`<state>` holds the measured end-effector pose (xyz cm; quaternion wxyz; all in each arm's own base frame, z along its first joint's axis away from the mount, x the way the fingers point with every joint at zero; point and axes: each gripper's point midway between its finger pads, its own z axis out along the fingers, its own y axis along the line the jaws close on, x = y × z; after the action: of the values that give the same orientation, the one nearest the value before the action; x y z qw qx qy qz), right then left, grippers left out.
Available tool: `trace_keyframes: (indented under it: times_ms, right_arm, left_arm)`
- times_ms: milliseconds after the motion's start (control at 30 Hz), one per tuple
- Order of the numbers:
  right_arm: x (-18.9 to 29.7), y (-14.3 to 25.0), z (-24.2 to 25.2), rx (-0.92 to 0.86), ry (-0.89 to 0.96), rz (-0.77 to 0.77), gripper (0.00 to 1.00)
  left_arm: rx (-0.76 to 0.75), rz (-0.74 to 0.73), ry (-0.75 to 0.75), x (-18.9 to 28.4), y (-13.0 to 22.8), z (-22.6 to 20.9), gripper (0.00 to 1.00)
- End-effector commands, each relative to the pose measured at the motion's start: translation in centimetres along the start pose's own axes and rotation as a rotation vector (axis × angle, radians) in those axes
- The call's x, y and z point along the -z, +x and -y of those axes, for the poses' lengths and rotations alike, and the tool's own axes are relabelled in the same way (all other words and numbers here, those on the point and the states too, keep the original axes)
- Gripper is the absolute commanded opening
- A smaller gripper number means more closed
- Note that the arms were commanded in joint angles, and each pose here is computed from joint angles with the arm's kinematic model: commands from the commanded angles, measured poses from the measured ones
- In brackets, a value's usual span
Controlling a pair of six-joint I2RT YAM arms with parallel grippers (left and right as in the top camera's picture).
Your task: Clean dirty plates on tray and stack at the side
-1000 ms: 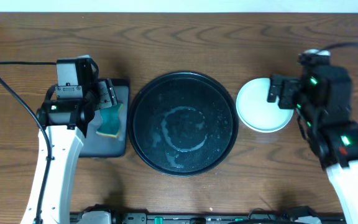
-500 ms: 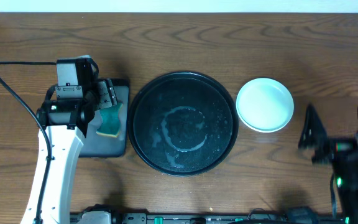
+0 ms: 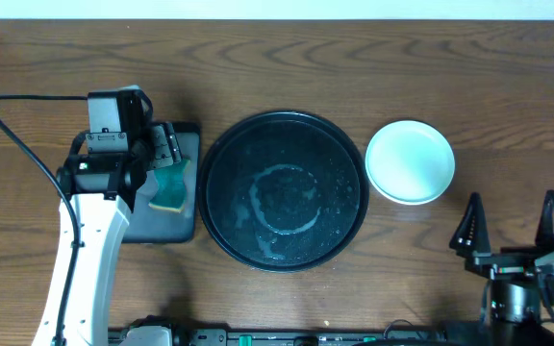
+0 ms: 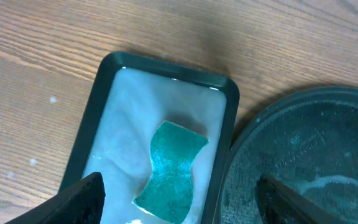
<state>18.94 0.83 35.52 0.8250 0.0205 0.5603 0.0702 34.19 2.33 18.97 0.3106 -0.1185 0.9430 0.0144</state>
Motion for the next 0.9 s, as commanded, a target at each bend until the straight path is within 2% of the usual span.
trace_keyframes:
  times_ms: [0,133,400,567,767,867]
  right_arm:
    - [-0.4,2.7,0.1,-0.029,-0.020,0.013,0.99]
    - [-0.6,5.2,0.4,-0.046,-0.024,0.009,0.99]
    - [-0.3,11.6,1.2,-0.061,-0.005,-0.108,0.99]
    - [0.2,14.9,1.6,-0.071,0.014,-0.216,0.99]
    - [2.0,20.1,2.4,0.014,0.034,-0.441,0.99]
    - [2.1,20.3,2.4,0.059,0.027,-0.451,0.99]
  left_arm:
    - [0.006,0.014,-0.001,0.3,-0.6,0.0,0.78]
    - [0.006,0.014,-0.001,0.3,-0.6,0.0,0.78]
    - [0.006,0.014,-0.001,0.3,-0.6,0.0,0.78]
    - [0.006,0.014,-0.001,0.3,-0.6,0.0,0.78]
    - [0.006,0.014,-0.001,0.3,-0.6,0.0,0.78]
    - [0.006,0.014,-0.001,0.3,-0.6,0.0,0.78]
